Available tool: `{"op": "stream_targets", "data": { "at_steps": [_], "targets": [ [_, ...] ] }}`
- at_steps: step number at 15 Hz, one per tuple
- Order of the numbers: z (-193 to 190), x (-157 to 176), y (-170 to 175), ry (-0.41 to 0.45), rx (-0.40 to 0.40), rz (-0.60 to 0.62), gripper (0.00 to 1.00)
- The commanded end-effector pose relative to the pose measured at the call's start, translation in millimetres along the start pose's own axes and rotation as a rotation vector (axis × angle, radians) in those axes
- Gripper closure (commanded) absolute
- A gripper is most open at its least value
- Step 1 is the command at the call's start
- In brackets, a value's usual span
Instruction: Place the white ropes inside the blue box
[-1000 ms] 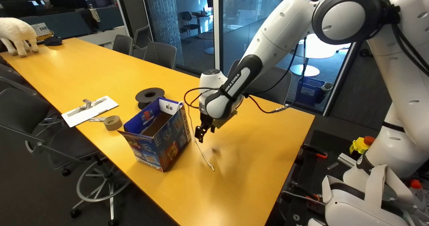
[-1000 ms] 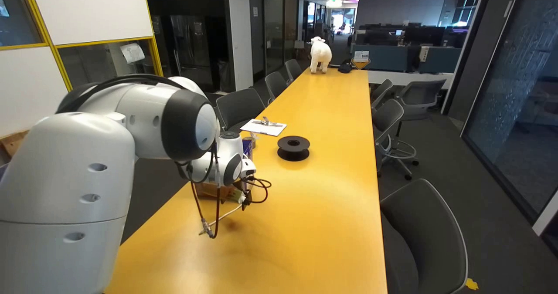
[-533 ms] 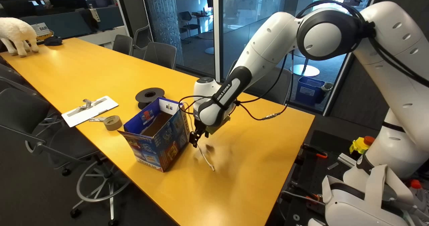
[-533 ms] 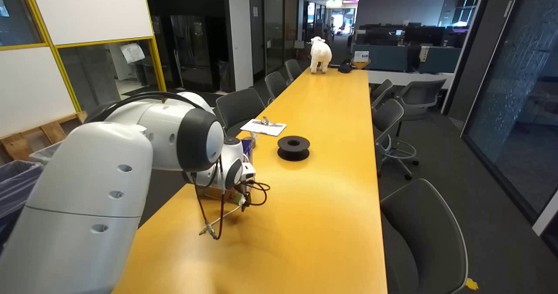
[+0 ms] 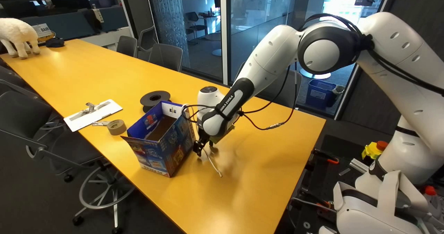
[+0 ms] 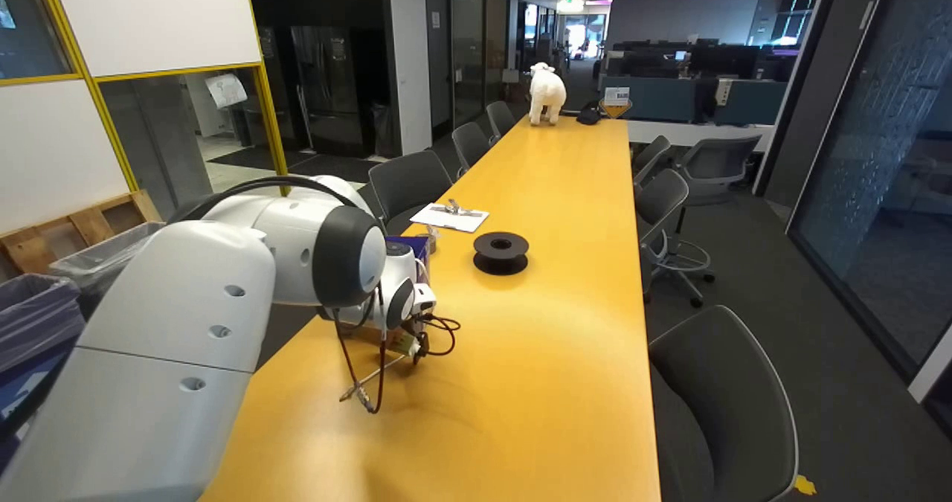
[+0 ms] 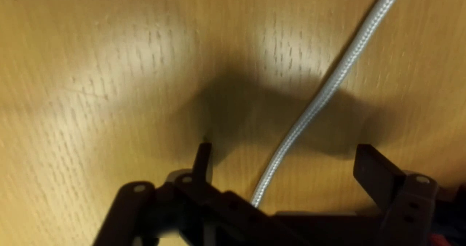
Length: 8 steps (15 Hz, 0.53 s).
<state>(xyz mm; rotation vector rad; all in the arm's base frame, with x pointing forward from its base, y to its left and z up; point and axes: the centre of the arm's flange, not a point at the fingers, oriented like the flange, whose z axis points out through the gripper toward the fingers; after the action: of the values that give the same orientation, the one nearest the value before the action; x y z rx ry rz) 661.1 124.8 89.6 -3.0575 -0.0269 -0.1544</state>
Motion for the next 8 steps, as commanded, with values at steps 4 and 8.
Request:
{"op": "stream_targets", "data": {
  "at_steps": [4, 8],
  "targets": [
    [6.6, 18.8, -4.9, 0.008, -0.035, 0.005, 0.00],
    [7.1, 20.6, -5.0, 0.014, -0.047, 0.007, 0.00]
  ]
}}
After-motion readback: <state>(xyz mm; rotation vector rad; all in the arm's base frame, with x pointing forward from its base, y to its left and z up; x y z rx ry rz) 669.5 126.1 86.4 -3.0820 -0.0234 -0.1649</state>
